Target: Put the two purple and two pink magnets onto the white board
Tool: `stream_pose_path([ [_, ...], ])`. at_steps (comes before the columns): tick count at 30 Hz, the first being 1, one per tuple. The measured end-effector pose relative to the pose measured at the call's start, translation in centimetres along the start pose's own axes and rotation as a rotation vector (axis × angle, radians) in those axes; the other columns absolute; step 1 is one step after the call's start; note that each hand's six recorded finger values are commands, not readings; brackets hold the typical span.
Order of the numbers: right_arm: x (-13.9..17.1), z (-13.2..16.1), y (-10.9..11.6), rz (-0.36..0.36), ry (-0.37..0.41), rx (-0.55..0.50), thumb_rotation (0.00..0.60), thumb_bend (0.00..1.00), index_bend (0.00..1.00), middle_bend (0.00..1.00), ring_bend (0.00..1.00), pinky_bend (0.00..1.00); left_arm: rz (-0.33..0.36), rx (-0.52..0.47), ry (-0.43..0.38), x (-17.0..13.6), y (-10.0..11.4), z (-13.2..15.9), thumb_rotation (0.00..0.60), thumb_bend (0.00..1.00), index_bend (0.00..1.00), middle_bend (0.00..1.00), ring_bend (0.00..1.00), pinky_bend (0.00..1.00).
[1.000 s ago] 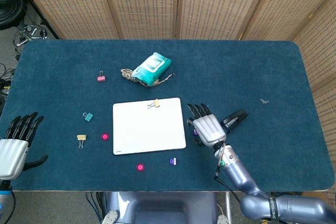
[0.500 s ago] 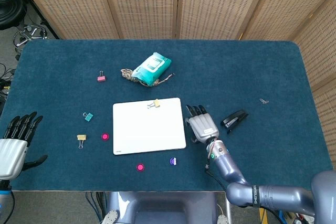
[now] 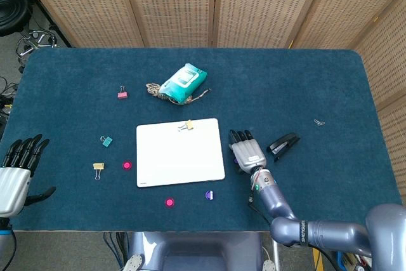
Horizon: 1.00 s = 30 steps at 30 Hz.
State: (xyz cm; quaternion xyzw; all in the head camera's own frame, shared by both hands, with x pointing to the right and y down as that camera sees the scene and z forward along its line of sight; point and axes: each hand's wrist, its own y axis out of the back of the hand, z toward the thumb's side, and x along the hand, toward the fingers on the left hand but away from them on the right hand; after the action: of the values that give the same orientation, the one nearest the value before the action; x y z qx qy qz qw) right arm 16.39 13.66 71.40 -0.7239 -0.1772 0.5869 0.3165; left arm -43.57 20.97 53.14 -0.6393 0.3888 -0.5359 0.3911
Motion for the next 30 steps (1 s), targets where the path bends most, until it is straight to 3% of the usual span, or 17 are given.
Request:
stream_pose_path([
  [14, -0.4, -0.7, -0.7, 0.006, -0.006, -0.015, 0.6, 0.33, 0.41, 0.0, 0.0, 0.0, 0.002, 0.001, 0.001, 0.0, 0.0, 0.0, 0.6, 0.0, 0.0, 0.0, 0.0, 0.0],
  [22, -0.6, -1.2, -0.8, 0.009, -0.019, -0.021, 0.6, 0.48, 0.52, 0.0, 0.0, 0.0, 0.0, -0.001, 0.002, 0.0, 0.0, 0.0, 0.6, 0.0, 0.0, 0.0, 0.0, 0.0],
  [30, -0.6, -1.3, -0.5, -0.011, -0.017, -0.026, 0.6, 0.52, 0.55, 0.0, 0.0, 0.0, -0.001, -0.003, 0.0, -0.1, 0.0, 0.0, 0.6, 0.0, 0.0, 0.0, 0.0, 0.0],
])
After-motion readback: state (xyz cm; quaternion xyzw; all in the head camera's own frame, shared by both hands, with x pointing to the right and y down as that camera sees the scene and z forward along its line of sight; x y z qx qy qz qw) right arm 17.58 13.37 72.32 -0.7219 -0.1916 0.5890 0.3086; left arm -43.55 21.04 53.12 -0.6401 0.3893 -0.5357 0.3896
